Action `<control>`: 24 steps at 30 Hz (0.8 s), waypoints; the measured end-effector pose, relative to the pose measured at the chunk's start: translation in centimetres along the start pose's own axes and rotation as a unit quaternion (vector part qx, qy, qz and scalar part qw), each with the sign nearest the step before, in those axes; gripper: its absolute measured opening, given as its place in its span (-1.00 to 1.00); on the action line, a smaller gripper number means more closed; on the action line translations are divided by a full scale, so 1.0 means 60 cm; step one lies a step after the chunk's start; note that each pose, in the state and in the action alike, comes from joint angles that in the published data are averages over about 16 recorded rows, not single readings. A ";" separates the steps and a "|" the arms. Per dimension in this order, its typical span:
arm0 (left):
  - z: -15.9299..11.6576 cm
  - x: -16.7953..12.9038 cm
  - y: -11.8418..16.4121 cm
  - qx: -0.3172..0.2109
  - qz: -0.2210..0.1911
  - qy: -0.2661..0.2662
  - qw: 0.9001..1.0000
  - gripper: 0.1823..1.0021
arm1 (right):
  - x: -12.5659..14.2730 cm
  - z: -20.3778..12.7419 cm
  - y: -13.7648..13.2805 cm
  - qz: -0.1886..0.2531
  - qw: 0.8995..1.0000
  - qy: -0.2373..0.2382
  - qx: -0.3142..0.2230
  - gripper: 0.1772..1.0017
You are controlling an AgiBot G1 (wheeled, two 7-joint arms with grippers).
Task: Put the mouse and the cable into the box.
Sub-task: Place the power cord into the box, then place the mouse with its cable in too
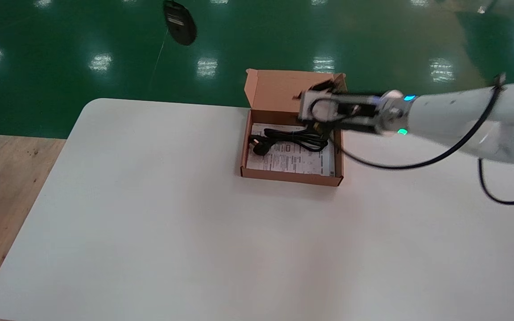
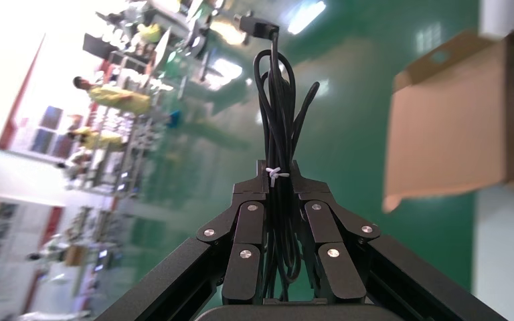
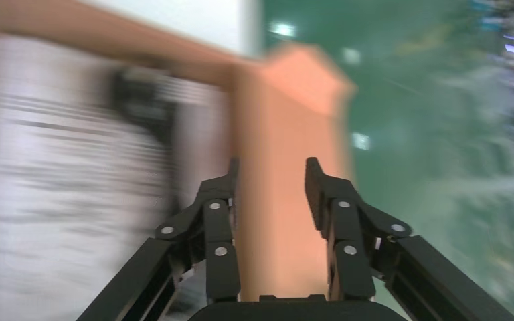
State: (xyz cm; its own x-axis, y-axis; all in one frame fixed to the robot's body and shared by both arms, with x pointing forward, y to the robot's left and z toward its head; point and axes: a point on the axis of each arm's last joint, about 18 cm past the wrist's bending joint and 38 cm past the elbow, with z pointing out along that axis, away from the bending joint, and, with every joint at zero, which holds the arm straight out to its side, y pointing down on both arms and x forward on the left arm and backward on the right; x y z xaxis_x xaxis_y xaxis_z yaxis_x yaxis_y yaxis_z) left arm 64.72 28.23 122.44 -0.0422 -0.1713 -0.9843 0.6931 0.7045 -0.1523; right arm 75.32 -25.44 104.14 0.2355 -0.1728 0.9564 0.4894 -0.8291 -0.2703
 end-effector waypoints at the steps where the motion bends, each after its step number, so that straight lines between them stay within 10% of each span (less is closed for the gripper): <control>1: 0.013 0.012 0.000 0.002 -0.006 0.005 1.000 -0.89 | 0.013 -0.013 0.007 0.006 1.000 0.009 -0.002 -0.53; 10: 0.147 0.137 -0.008 0.009 -0.050 0.038 0.998 -0.89 | 0.102 -0.164 0.094 0.052 0.996 0.069 -0.021 -0.10; 24: 0.245 0.314 -0.031 0.018 -0.138 0.078 0.987 -0.89 | 0.084 -0.329 0.215 0.081 0.990 0.067 -0.091 0.66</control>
State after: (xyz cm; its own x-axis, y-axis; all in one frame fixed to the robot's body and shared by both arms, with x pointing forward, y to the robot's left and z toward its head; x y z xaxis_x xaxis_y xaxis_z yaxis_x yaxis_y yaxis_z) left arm 73.21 13.55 105.48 -0.3413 -0.2445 -0.9076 0.6645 0.6202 -0.4169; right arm 66.25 -47.47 107.65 0.1785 -0.3711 0.9113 0.2925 -0.8643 -0.4092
